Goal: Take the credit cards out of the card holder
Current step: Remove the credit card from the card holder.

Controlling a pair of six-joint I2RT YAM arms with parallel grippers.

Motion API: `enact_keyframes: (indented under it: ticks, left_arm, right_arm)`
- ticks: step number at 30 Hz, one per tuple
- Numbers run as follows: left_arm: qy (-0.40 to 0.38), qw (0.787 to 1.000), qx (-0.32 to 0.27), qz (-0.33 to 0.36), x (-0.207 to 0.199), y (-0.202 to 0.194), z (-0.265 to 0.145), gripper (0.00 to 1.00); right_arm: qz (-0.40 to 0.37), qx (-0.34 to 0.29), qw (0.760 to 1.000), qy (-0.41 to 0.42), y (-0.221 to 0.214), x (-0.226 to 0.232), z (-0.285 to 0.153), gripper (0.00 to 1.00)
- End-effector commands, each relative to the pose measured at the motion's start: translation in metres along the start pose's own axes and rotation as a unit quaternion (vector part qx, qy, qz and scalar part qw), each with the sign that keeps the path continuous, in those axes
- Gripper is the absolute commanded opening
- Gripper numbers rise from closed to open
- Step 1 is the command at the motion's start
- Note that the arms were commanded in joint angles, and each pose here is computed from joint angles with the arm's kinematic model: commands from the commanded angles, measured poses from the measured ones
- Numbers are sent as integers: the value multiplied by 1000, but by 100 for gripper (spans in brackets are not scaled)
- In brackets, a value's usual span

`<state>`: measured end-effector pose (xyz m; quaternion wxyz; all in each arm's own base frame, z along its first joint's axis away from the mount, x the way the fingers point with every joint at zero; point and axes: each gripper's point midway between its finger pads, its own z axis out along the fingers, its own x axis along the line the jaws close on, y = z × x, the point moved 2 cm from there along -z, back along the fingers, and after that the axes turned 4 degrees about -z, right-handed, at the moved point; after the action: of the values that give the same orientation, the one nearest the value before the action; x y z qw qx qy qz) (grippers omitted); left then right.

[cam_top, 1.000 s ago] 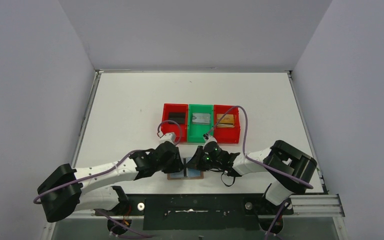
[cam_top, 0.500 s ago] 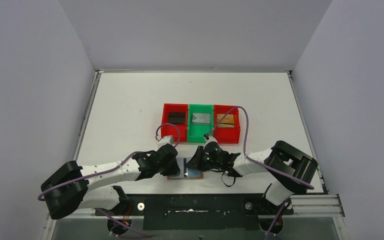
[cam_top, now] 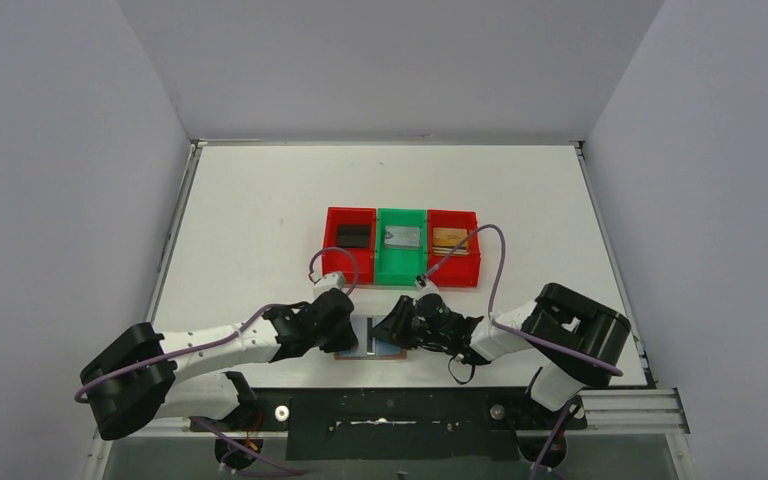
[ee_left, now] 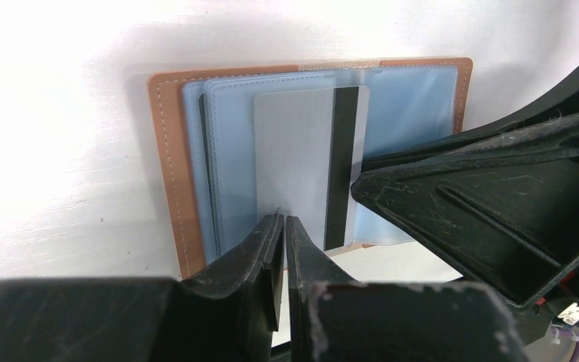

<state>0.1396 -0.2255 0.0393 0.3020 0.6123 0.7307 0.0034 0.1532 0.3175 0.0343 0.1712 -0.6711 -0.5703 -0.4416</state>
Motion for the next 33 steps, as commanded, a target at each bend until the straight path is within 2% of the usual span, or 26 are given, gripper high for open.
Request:
enact_keyframes:
  ticks: [1,9,14,23,33]
  left_arm:
    - [13,1000,1,1,10,-3,1,6]
    - [7,1000,-3,0,8,-1,-1,6]
    - [7,1000,-4,1,8,0,-2,5]
    - [-1,999,-29,17,-2,16,-14,28]
    - [23,999,-4,26,8,7,-2,29]
  right_arm:
    - [6,-19,1000,14,2,8,7,24]
    - [5,-28,1000,-12,3,-1,6,11]
    - [-7,-34,999,-19,6,2,4,0]
    - [-3,-35,999,0,7,7,-1,0]
    - [-3,-35,999,-1,7,8,-1,0]
